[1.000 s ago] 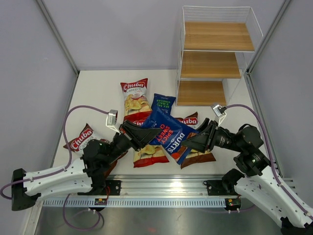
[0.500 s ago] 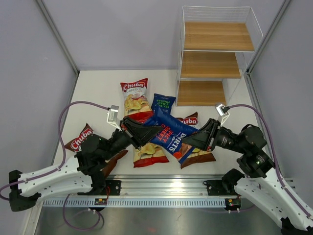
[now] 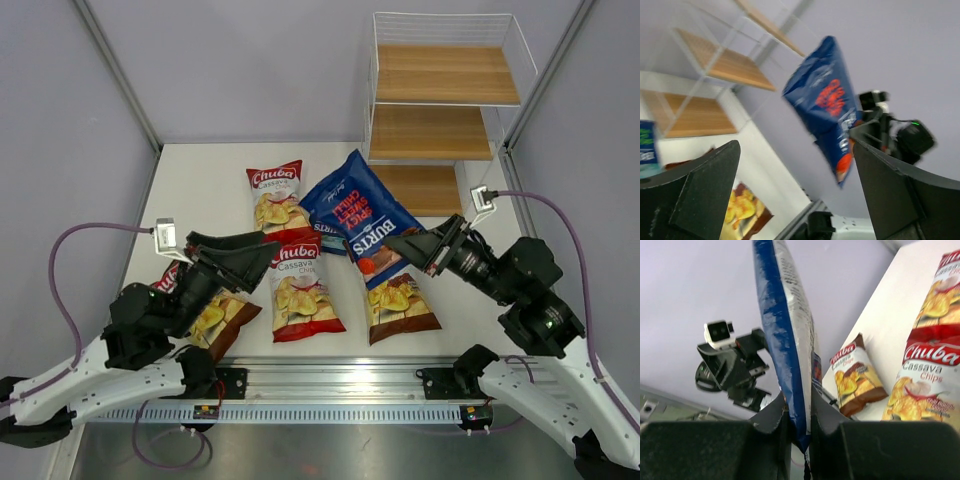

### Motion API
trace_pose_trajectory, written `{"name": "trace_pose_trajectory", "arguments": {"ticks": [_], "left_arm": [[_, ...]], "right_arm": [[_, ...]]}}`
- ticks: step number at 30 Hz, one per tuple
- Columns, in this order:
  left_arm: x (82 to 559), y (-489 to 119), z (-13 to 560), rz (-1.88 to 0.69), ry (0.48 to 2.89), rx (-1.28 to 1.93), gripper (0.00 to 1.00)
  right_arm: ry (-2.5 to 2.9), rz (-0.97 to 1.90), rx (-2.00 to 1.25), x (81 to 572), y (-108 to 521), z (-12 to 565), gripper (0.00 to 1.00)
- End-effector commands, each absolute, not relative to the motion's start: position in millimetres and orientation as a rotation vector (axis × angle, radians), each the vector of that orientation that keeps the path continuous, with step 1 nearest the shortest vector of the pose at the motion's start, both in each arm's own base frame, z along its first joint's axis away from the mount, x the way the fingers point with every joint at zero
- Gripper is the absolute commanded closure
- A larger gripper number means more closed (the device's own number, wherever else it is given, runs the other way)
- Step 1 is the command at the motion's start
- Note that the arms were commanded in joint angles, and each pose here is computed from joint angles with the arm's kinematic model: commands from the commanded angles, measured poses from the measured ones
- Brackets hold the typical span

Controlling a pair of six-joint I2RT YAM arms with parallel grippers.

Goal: Place and organize the chips bags onto the shelf

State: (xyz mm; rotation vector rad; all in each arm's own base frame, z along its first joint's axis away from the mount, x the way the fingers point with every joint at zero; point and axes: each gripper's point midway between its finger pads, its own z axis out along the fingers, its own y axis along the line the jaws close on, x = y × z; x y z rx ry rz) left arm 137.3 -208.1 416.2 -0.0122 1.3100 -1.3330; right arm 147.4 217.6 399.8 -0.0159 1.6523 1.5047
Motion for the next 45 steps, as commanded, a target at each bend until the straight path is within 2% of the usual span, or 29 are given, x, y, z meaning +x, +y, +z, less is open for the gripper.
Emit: {"name": "trace_pose_trajectory", "arguments": {"ticks": [1, 2, 4, 5, 12, 15, 19, 22, 25, 28, 35, 45], "left_arm": [[171, -159, 393, -1.038, 1.477, -0.269, 0.01], [177, -156, 360, -0.89, 1.61, -0.246, 0.01], [181, -138, 365, -0.787, 1.652, -0.295, 0.01], [182, -134, 344, -0.663, 1.747, -0.25, 0.01], [175, -83, 349, -0.325, 1.886, -0.198, 0.01], [172, -57, 350, -0.174, 1.904, -0.18, 0.01], [180, -51, 339, -0.026, 1.927, -0.099, 0.01], [195, -73, 320, -0.021, 1.931, 0.007, 0.01], [213, -83, 306, -0.03, 1.916, -0.018, 0.01], [221, -86, 286, -0.058, 1.96, -0.009, 0.01], [229, -81, 275, -0.09, 1.984, -0.02, 0.01], [227, -76, 273, -0.109, 1.976, -0.037, 0.01]], "right_arm": [[1.589, 1.351, 0.143, 177, 197, 441, 0.95], [1.622, 1.312, 0.167, 190, 201, 439, 0.95], [1.566, 1.265, 0.207, 199, 192, 470, 0.95], [1.593, 1.226, 0.214, 212, 196, 469, 0.95], [1.42, 1.07, 0.428, 257, 141, 551, 0.94], [1.42, 1.073, 0.482, 284, 129, 562, 0.94], [1.441, 1.067, 0.633, 353, 103, 548, 0.95], [1.461, 1.064, 0.681, 383, 99, 544, 0.95], [1.531, 1.086, 0.746, 434, 102, 514, 0.95], [1.568, 1.096, 0.775, 458, 105, 502, 0.95], [1.553, 1.107, 0.872, 483, 103, 490, 0.94], [1.62, 1.08, 0.927, 502, 141, 471, 0.83]]}}
